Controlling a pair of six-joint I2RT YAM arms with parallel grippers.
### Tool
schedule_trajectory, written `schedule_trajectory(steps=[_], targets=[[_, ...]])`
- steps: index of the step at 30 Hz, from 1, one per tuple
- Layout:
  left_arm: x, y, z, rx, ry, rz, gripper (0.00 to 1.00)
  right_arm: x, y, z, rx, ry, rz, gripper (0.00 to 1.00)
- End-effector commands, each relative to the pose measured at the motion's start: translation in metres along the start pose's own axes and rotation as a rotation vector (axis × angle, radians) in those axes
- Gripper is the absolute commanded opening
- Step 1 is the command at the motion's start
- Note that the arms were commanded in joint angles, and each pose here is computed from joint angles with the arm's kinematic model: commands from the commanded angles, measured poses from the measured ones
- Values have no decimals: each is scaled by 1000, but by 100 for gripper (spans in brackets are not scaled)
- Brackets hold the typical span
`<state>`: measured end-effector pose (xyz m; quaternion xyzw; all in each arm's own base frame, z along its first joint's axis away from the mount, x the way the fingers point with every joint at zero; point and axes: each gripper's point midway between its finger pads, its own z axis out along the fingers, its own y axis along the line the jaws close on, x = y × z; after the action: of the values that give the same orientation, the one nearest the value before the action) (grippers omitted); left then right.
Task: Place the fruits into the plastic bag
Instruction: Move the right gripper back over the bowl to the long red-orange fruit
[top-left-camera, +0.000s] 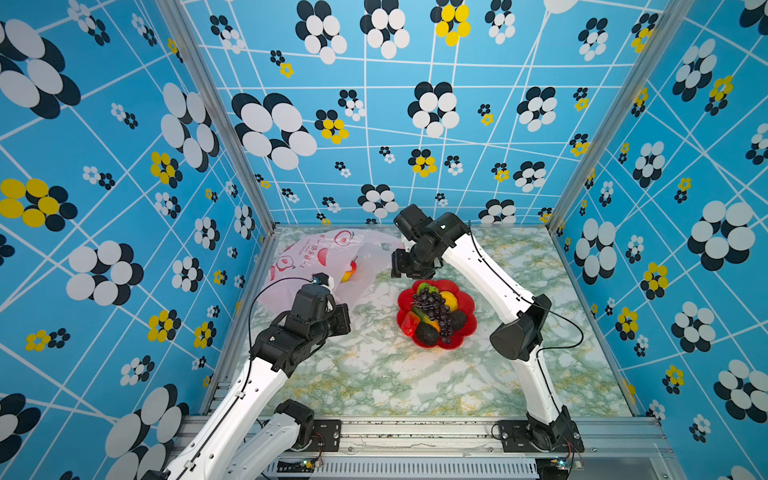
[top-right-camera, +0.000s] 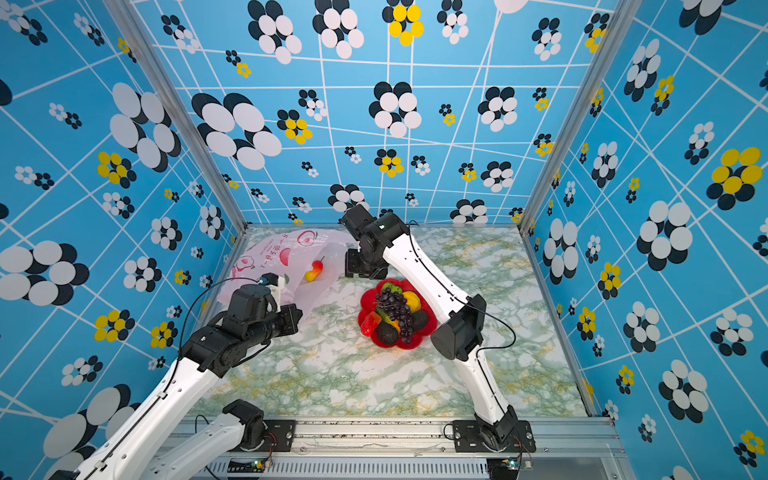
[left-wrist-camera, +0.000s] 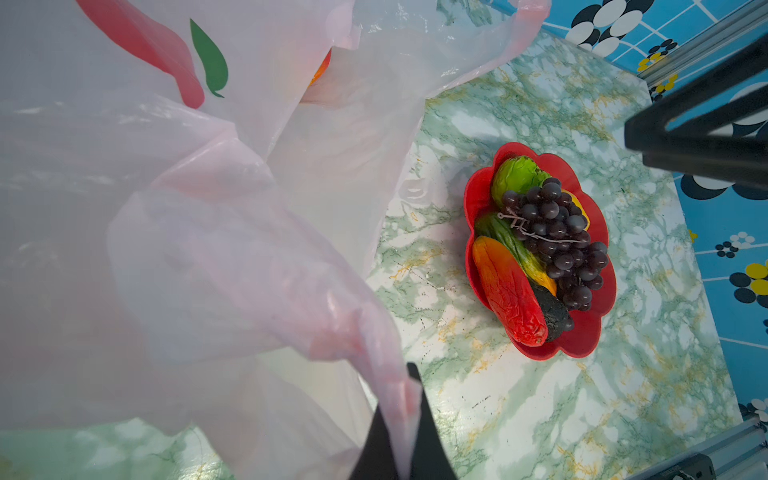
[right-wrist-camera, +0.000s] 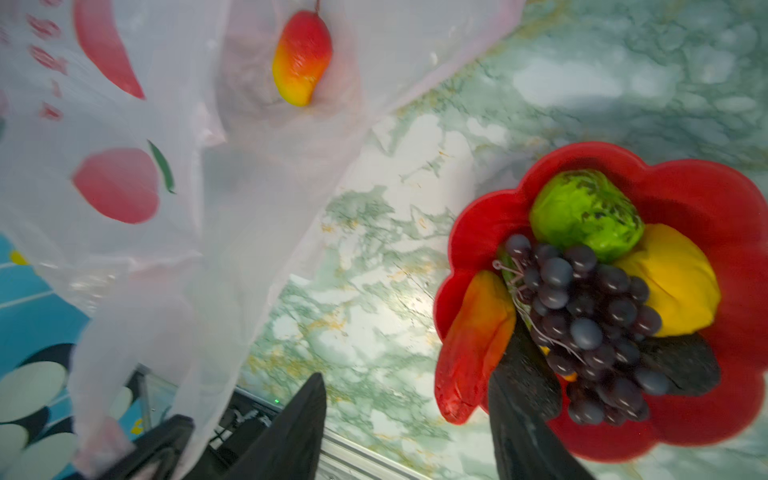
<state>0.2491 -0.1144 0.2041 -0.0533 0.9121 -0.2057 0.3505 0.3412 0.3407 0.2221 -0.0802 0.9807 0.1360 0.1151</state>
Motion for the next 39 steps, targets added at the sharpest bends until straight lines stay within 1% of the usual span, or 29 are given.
schedule_trajectory(steps=[1,5,14,20,27,39], targets=[[5,2,2,9,1,-16,0,43,-24,-10,160,129,-107,66],[6,1,2,14,0,-15,0,59,-28,-5,235,177,-149,67],[7,1,-3,18,-9,-7,0,83,-22,16,289,277,-179,68],[7,0,-6,16,-11,10,0,92,-19,30,314,315,-199,70],[7,-3,-7,13,-9,43,0,100,-27,43,379,348,-221,70],[6,-3,-7,-2,-12,64,0,111,-41,58,458,406,-262,70]])
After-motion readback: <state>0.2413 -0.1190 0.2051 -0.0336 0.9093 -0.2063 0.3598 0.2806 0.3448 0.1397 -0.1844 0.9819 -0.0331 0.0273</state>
